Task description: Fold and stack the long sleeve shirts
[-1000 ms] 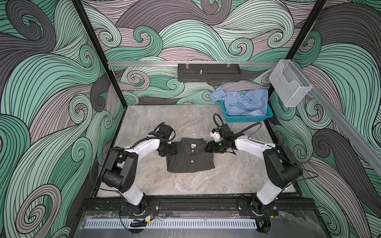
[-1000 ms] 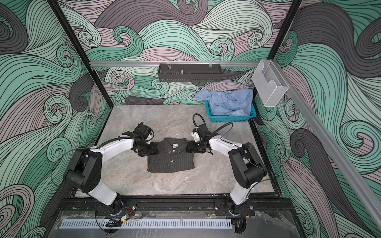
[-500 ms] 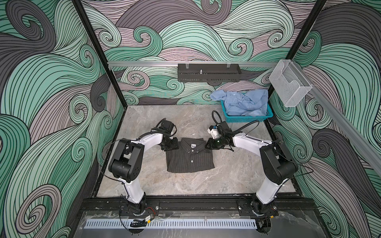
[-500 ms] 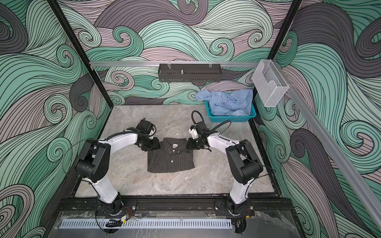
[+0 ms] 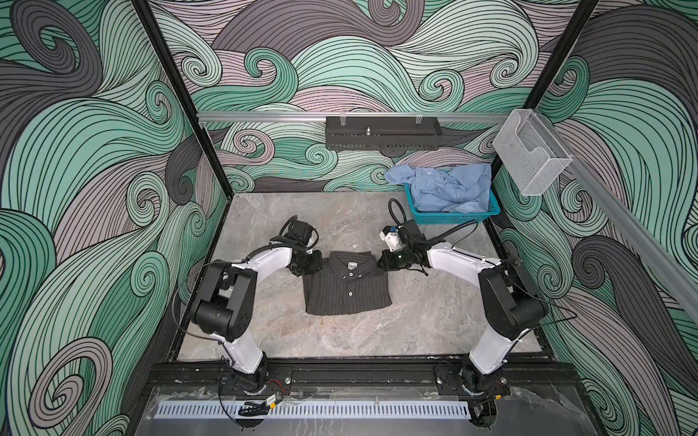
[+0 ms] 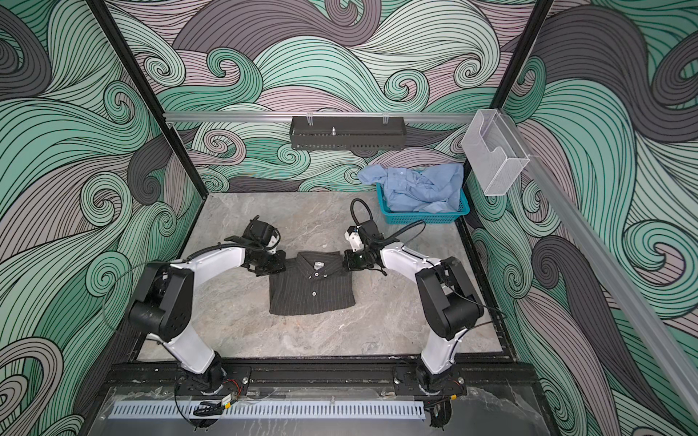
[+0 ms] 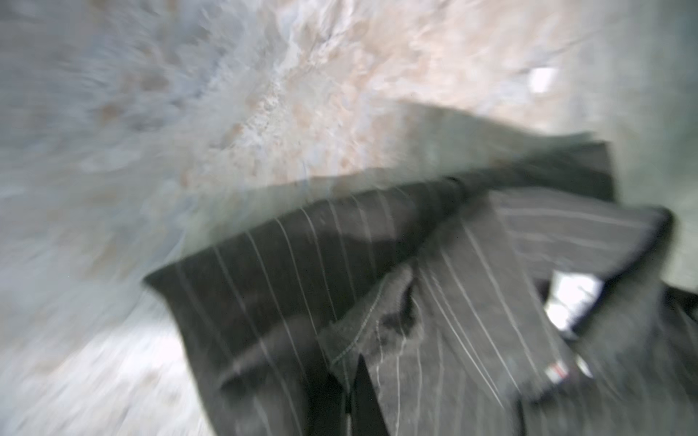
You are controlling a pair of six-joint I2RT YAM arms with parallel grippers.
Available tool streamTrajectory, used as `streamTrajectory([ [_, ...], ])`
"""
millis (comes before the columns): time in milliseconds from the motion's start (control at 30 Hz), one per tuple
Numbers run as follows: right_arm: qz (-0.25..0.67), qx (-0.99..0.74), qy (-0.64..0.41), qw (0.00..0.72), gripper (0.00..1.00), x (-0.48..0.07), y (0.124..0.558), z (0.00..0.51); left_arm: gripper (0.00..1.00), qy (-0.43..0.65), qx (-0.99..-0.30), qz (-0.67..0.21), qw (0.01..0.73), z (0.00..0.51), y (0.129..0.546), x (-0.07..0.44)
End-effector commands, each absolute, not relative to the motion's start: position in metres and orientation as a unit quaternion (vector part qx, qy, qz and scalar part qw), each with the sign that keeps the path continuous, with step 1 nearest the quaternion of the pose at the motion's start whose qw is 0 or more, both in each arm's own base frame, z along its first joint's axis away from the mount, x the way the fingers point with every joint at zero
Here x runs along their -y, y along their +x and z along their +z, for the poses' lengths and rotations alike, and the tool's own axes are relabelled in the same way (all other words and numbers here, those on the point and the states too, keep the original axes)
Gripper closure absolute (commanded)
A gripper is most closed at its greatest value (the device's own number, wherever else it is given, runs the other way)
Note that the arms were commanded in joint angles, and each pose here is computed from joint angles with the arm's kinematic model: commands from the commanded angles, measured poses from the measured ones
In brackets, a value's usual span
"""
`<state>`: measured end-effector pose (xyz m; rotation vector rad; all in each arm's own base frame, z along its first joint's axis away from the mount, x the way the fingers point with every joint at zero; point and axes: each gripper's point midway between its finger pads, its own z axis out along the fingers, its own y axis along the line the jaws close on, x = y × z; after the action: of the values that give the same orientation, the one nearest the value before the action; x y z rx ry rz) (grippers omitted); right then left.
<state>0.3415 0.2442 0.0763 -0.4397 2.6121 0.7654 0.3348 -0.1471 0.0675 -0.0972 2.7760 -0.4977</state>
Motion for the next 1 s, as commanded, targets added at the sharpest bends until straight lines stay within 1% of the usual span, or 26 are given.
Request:
streamTrajectory([
  [0,0.271,-0.9,-0.198,0.279,1.0,-0.249,0.353,0.108,1.0,-0.057,-0.955,-0.175,0.234,0.1,0.334,0.132],
  [33,0.271,-0.895,-0.206,0.289,1.0,-0.25,0.354,0.11,1.0,-0.065,-0.948,-0.174,0.257,0.11,0.331,0.126],
  [167,0.267,-0.87,-0.244,0.335,1.0,-0.265,0.362,0.116,1.0,-0.099,-0.936,-0.156,0.301,0.11,0.326,0.107],
  [300,0.247,-0.861,-0.272,0.351,1.0,-0.28,0.375,0.109,1.0,-0.138,-0.939,-0.136,0.284,0.087,0.324,0.094],
  [467,0.212,-0.876,-0.265,0.342,1.0,-0.282,0.395,0.078,1.0,-0.167,-0.946,-0.108,0.256,0.058,0.331,0.082],
  [500,0.207,-0.88,-0.261,0.337,0.95,-0.281,0.397,0.072,1.0,-0.172,-0.948,-0.101,0.246,0.05,0.331,0.08],
  [533,0.201,-0.885,-0.257,0.331,0.85,-0.279,0.398,0.065,1.0,-0.177,-0.949,-0.095,0.243,0.047,0.332,0.077],
  [567,0.196,-0.89,-0.254,0.324,0.8,-0.278,0.398,0.061,0.98,-0.18,-0.949,-0.091,0.242,0.047,0.333,0.075],
  [600,0.193,-0.894,-0.25,0.317,0.74,-0.276,0.398,0.059,0.9,-0.181,-0.949,-0.09,0.243,0.048,0.334,0.074],
  [633,0.187,-0.898,-0.244,0.315,0.6,-0.273,0.399,0.06,0.77,-0.182,-0.949,-0.086,0.242,0.051,0.333,0.072],
  [667,0.182,-0.9,-0.237,0.318,0.5,-0.27,0.399,0.064,0.66,-0.181,-0.949,-0.085,0.244,0.057,0.333,0.072],
  [733,0.176,-0.902,-0.228,0.321,0.45,-0.264,0.396,0.077,0.53,-0.178,-0.947,-0.083,0.255,0.076,0.329,0.069],
  [767,0.172,-0.905,-0.22,0.322,0.43,-0.26,0.393,0.087,0.5,-0.176,-0.946,-0.08,0.26,0.087,0.325,0.067],
  [833,0.163,-0.912,-0.198,0.32,0.39,-0.25,0.386,0.104,0.47,-0.164,-0.944,-0.088,0.273,0.111,0.317,0.068],
  [900,0.163,-0.919,-0.179,0.31,0.36,-0.242,0.375,0.117,0.47,-0.164,-0.94,-0.102,0.282,0.132,0.308,0.076],
  [967,0.161,-0.924,-0.166,0.306,0.34,-0.232,0.359,0.125,0.47,-0.145,-0.944,-0.102,0.278,0.143,0.296,0.097],
])
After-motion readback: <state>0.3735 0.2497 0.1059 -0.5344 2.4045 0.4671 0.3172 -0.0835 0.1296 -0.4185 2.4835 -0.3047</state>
